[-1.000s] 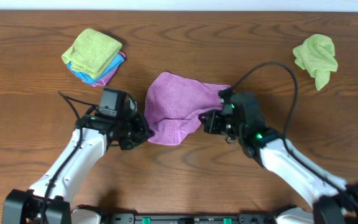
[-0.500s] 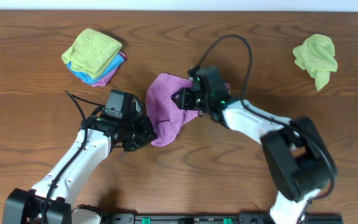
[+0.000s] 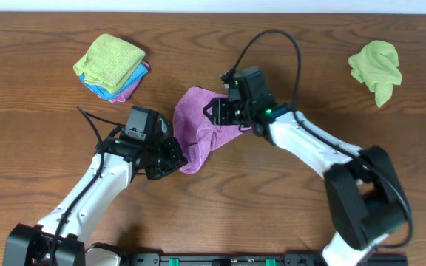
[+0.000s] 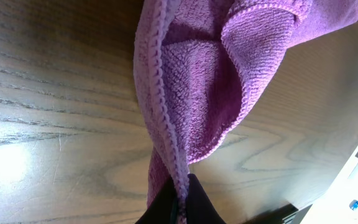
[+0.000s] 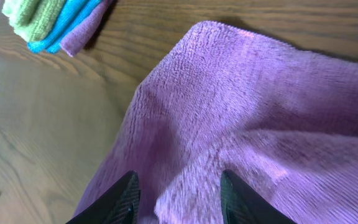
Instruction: Fold the cloth
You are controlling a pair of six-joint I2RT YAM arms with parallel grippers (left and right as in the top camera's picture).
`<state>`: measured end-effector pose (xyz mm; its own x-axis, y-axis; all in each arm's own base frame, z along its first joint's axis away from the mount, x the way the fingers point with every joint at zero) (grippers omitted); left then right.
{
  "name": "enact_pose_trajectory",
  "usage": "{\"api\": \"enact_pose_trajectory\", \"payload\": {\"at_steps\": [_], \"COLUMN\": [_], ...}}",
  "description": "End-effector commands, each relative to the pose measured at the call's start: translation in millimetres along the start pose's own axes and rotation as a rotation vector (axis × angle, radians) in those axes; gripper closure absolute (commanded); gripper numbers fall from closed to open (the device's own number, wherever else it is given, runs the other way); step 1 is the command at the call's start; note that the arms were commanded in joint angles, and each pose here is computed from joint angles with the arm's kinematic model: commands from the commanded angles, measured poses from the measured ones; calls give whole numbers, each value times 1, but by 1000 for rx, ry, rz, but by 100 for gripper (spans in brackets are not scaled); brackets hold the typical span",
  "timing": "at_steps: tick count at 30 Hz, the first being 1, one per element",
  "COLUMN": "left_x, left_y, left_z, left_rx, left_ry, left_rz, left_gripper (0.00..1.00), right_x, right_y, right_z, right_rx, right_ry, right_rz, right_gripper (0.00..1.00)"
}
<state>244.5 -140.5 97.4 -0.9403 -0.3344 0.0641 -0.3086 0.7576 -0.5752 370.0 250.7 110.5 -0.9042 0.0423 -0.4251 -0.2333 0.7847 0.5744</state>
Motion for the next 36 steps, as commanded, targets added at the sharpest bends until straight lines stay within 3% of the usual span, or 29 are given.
{"api": "enact_pose_trajectory", "payload": {"at_steps": [1,9,15,36], "left_x": [-5,-5,-7,-7], "left_y": [-6,-5,-4,-4], "left_z": [-4,-4,-4,-4], "left_rx": [6,2,-9,-11], "left_ry": [-25,-29,-39,-41], "left_rz": [32,32,32,32], "left_gripper": [94,94,94,94], "right_x": [-16,20,38,35], "right_y": [6,-25,-31,-43], "right_z": [-28,-36,-11,28], "right_rx": [10,123,69,25], "right_ry": [-50,131,231,206], "right_rz": [-37,81,142,298], "right_gripper": [57,49,50,50]}}
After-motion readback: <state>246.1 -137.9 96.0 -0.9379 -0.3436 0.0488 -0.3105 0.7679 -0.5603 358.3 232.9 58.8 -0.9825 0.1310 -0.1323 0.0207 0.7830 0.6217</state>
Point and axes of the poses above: each gripper's point midway between its finger pads, its own z axis out along the fingers, its own y axis along the line the jaws close on, x = y × z, the point moved 4 cm from there along -z, back along the fingers
